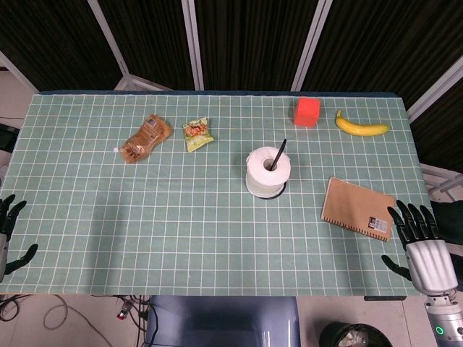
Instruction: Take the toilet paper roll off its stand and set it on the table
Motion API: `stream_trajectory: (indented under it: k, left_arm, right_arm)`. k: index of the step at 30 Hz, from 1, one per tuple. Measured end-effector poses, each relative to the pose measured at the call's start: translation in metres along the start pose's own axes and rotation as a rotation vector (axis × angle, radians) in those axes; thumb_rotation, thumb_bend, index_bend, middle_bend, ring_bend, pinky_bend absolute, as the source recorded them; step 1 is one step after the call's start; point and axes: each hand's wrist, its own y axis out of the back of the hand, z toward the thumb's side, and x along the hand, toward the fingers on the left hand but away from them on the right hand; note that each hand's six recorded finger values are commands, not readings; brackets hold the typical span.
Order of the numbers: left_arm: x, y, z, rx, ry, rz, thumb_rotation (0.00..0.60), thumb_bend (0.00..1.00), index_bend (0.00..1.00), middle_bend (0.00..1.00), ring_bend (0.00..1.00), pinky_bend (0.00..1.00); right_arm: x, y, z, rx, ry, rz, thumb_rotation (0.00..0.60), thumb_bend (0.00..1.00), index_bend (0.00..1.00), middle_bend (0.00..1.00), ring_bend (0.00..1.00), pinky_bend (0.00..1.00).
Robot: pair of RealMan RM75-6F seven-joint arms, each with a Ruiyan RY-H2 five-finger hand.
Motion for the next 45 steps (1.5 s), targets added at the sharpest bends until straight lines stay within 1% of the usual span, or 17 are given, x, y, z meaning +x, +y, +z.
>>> stream_trajectory:
  k: [3,8,14,25,29,32,35,38,39,42,45]
  left_arm:
    - [-0.001,0.0,0.0,0.0,0.0,0.0,0.6,0.22,0.12,0.0,0.0,0.03]
    - [-0.002,0.001,0.001,-0.001,0.0,0.003,0.6,0.22,0.12,0.0,0.0,0.03]
    - [-0.003,0.002,0.001,-0.004,-0.001,0.003,0.6,0.22,0.12,0.0,0.0,0.03]
    - [-0.004,0.004,0.002,-0.008,-0.001,0.007,0.6,0.22,0.12,0.0,0.0,0.03]
    - [-0.004,0.003,0.003,-0.01,0.001,0.001,0.6,0.22,0.12,0.0,0.0,0.03]
    - [-0.004,0.002,0.003,-0.013,0.0,-0.001,0.6,0.22,0.12,0.0,0.0,0.03]
    - [-0.005,0.003,0.003,-0.017,-0.001,0.001,0.6,0.22,0.12,0.0,0.0,0.03]
    - [-0.005,0.005,0.002,-0.019,0.001,0.005,0.6,0.22,0.12,0.0,0.0,0.03]
    - [-0.005,0.005,0.002,-0.018,0.003,0.005,0.6,0.22,0.12,0.0,0.0,0.03]
    - [-0.005,0.005,0.002,-0.017,0.005,0.005,0.6,0.22,0.12,0.0,0.0,0.03]
    - [-0.005,0.004,0.002,-0.015,0.006,0.0,0.6,0.22,0.12,0.0,0.0,0.03]
  right_arm:
    - [0.0,-0.001,0.001,-0.025,-0.001,0.009,0.6,0.0,0.0,0.0,0.0,0.01]
    - [0.0,0.0,-0.001,-0.011,-0.004,0.004,0.6,0.0,0.0,0.0,0.0,0.01]
    - [0.001,0.003,-0.004,-0.049,-0.032,-0.002,0.6,0.0,0.0,0.0,0.0,0.01]
    - [0.001,-0.001,-0.009,-0.099,-0.071,0.027,0.6,0.0,0.0,0.0,0.0,0.01]
    - [0.0,-0.004,-0.008,-0.158,-0.086,0.043,0.6,0.0,0.0,0.0,0.0,0.01]
    - [-0.004,-0.009,-0.006,-0.258,-0.096,0.074,0.6,0.0,0.0,0.0,0.0,0.01]
    - [-0.015,-0.016,-0.003,-0.409,-0.108,0.125,0.6,0.0,0.0,0.0,0.0,0.0]
    - [-0.032,-0.025,0.001,-0.596,-0.128,0.189,0.6,0.0,0.0,0.0,0.0,0.0]
    - [-0.041,-0.03,0.003,-0.674,-0.139,0.22,0.6,0.0,0.0,0.0,0.0,0.0]
    - [-0.068,-0.043,0.01,-0.841,-0.165,0.303,0.6,0.0,0.0,0.0,0.0,0.0]
    - [-0.1,-0.056,0.022,-0.932,-0.183,0.369,0.6,0.0,0.0,0.0,0.0,0.0]
